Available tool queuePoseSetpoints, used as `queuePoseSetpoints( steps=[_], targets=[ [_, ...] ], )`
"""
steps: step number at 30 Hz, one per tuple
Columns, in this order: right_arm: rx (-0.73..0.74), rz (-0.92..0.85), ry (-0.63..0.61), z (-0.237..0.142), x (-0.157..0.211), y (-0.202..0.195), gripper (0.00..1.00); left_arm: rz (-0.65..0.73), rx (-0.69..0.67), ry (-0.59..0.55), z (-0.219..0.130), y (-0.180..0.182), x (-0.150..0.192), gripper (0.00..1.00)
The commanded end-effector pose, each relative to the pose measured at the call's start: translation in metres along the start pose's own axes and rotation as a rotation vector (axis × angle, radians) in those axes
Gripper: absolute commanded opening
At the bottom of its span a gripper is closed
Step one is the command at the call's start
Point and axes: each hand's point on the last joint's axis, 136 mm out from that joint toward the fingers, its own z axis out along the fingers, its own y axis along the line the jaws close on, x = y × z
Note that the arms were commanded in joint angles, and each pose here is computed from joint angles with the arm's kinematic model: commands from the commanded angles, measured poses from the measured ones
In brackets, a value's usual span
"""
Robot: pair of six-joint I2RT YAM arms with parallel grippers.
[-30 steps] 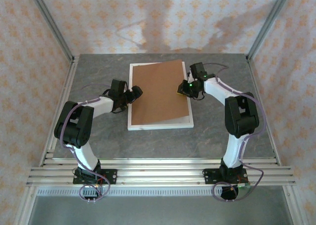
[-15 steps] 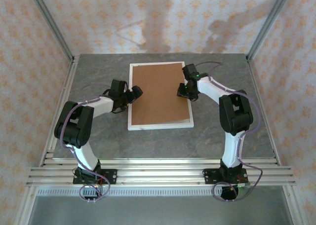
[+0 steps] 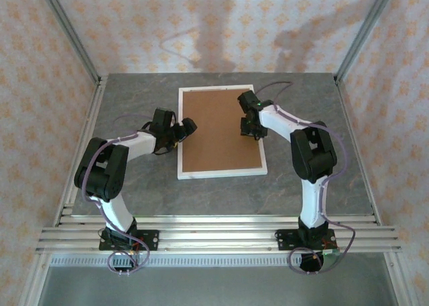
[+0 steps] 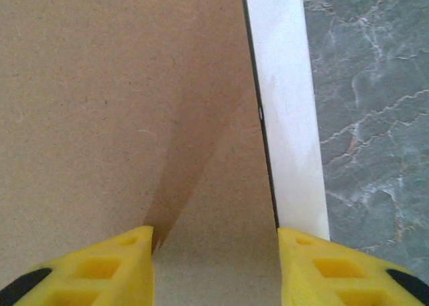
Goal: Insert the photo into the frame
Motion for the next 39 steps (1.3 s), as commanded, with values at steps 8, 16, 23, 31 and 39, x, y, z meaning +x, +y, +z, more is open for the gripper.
queuePoseSetpoints(
  steps=[8, 16, 23, 31, 39],
  targets=[
    [0.082, -0.068, 0.02, -0.022, 0.009, -0.008, 0.6, 0.056, 0.088, 0.082, -0.014, -0.041, 0.015, 1.0],
    [-0.022, 0.037, -0.022, -0.054, -0.008, -0.036, 0.62, 0.231, -0.121, 0.028, -0.033, -0.018, -0.02, 1.0],
    [-0.195, 0.1, 0.053, -0.027, -0.013, -0.046, 0.61, 0.39, -0.306, 0.053, -0.031, 0.0, -0.038, 0.99],
    [-0.242, 0.138, 0.122, 0.007, -0.005, -0.047, 0.56, 0.382, -0.284, 0.142, -0.004, 0.0, -0.022, 0.89],
    [-0.232, 0.153, 0.15, 0.019, 0.011, -0.05, 0.39, 0.367, -0.29, 0.233, 0.014, 0.014, -0.001, 0.68]
  ],
)
